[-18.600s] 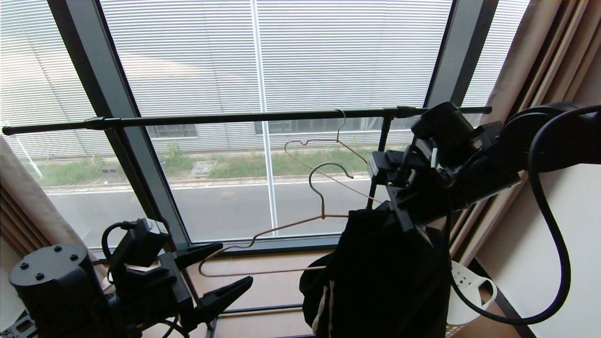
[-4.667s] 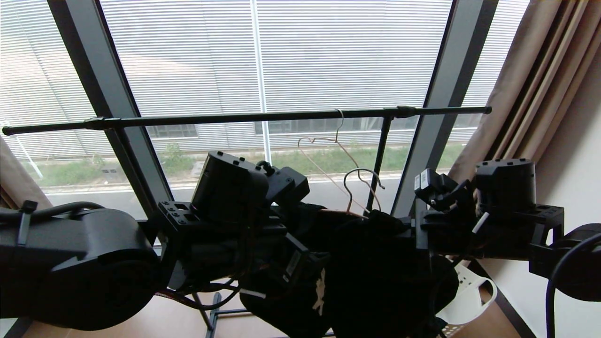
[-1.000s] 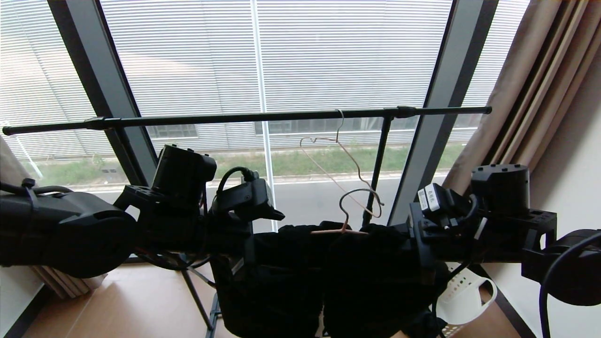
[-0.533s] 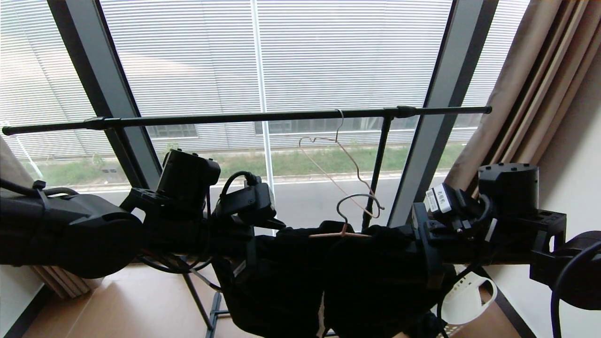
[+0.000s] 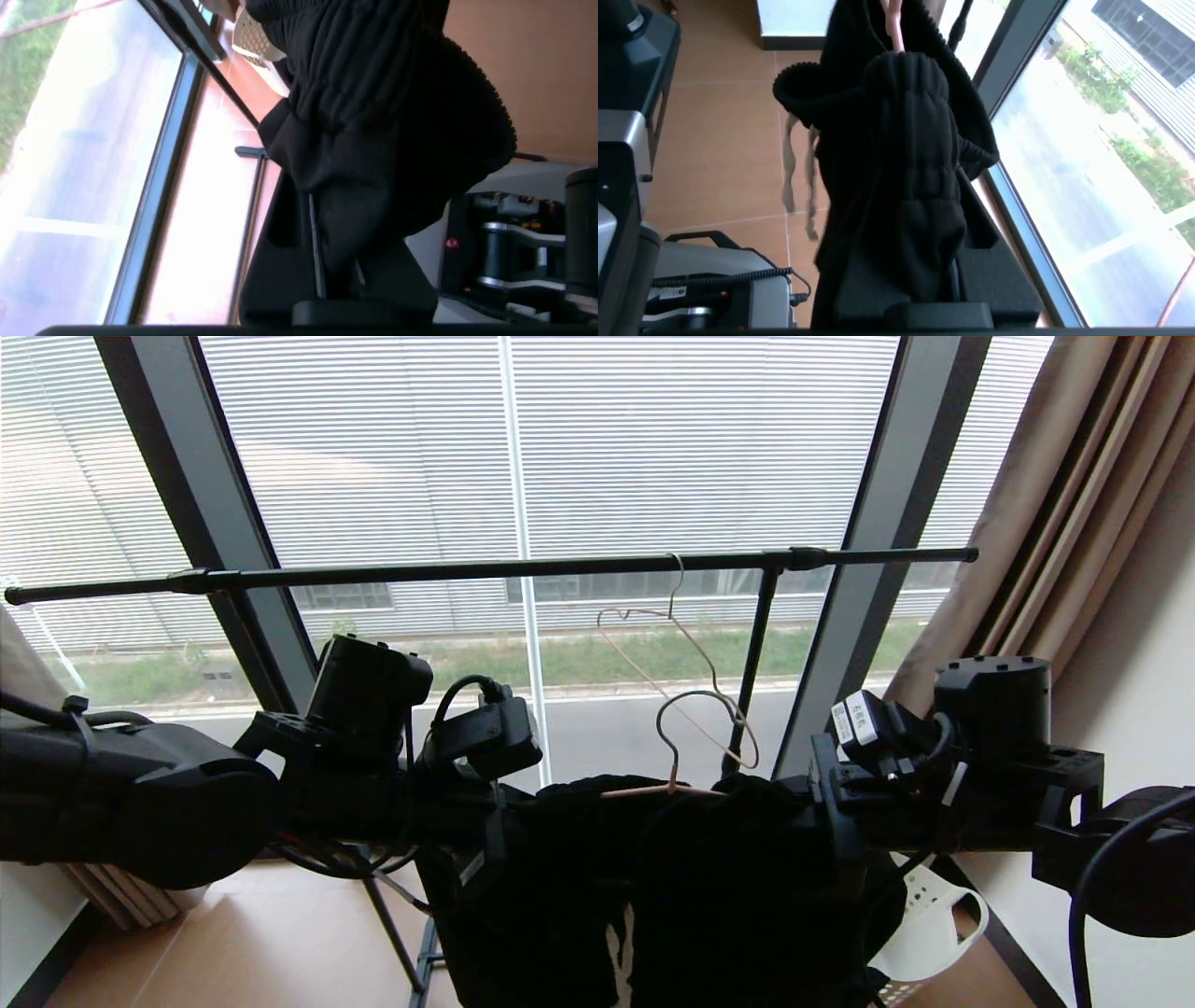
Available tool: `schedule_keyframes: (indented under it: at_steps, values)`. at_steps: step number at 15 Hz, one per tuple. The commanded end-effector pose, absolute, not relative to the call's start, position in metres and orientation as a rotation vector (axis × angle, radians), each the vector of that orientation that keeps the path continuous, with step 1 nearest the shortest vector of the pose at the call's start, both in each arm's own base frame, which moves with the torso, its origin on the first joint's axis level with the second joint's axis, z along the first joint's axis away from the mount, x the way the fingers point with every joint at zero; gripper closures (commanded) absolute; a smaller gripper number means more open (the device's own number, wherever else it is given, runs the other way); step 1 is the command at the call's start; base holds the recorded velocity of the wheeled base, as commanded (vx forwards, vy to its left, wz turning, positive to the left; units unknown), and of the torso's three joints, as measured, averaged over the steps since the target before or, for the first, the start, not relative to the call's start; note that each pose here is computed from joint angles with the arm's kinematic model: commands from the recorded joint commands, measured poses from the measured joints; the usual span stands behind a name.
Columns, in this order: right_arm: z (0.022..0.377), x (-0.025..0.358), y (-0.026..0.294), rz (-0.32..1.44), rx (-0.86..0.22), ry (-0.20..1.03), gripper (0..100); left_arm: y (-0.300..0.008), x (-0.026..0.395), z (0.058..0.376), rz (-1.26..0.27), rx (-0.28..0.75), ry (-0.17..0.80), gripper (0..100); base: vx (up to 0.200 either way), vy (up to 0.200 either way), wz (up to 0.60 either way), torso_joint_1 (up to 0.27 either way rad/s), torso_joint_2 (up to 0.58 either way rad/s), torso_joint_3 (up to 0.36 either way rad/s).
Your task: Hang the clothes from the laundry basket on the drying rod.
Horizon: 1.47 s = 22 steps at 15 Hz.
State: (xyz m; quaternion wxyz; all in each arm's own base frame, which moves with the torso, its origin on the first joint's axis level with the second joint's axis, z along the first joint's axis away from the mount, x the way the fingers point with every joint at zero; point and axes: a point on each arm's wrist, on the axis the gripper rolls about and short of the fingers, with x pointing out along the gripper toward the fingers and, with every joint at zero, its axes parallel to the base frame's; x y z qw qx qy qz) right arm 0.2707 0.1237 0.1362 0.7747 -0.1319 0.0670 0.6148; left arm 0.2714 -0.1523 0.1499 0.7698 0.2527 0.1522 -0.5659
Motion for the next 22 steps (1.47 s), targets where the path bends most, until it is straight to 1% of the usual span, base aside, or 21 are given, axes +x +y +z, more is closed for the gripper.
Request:
schedule_keyframes:
  at_steps: [1,6,7,9,13,16,20,22]
  values:
    - [0.134,0.273,0.123,1.324,-0.284,0.155,100,-0.150,0.273,0.151,-1.215,0.537,0.333,100,0.000,0.000,0.00,0.000,0.00,0.000]
    - [0.133,0.277,0.115,1.290,-0.289,0.159,100,-0.138,0.274,0.156,-1.179,0.518,0.324,100,0.000,0.000,0.00,0.000,0.00,0.000]
    - [0.134,0.278,0.114,1.288,-0.286,0.155,0,-0.136,0.273,0.158,-1.171,0.510,0.324,100,0.000,0.000,0.00,0.000,0.00,0.000]
    - [0.136,0.278,0.112,1.282,-0.276,0.158,0,-0.133,0.271,0.159,-1.164,0.505,0.328,100,0.000,0.000,0.00,0.000,0.00,0.000]
    - [0.135,0.278,0.107,1.269,-0.289,0.151,0,-0.127,0.268,0.163,-1.146,0.491,0.324,100,0.000,0.000,0.00,0.000,0.00,0.000]
    - [0.138,0.279,0.097,1.258,-0.301,0.126,0,-0.114,0.265,0.160,-1.106,0.483,0.312,100,0.000,0.000,0.00,0.000,0.00,0.000]
    - [0.140,0.281,0.088,1.251,-0.297,0.110,0,-0.104,0.257,0.161,-1.059,0.424,0.306,100,0.000,0.000,0.00,0.000,0.00,0.000]
    - [0.144,0.282,0.084,1.240,-0.299,0.098,0,-0.095,0.253,0.161,-1.043,0.397,0.283,100,0.000,0.000,0.00,0.000,0.00,0.000]
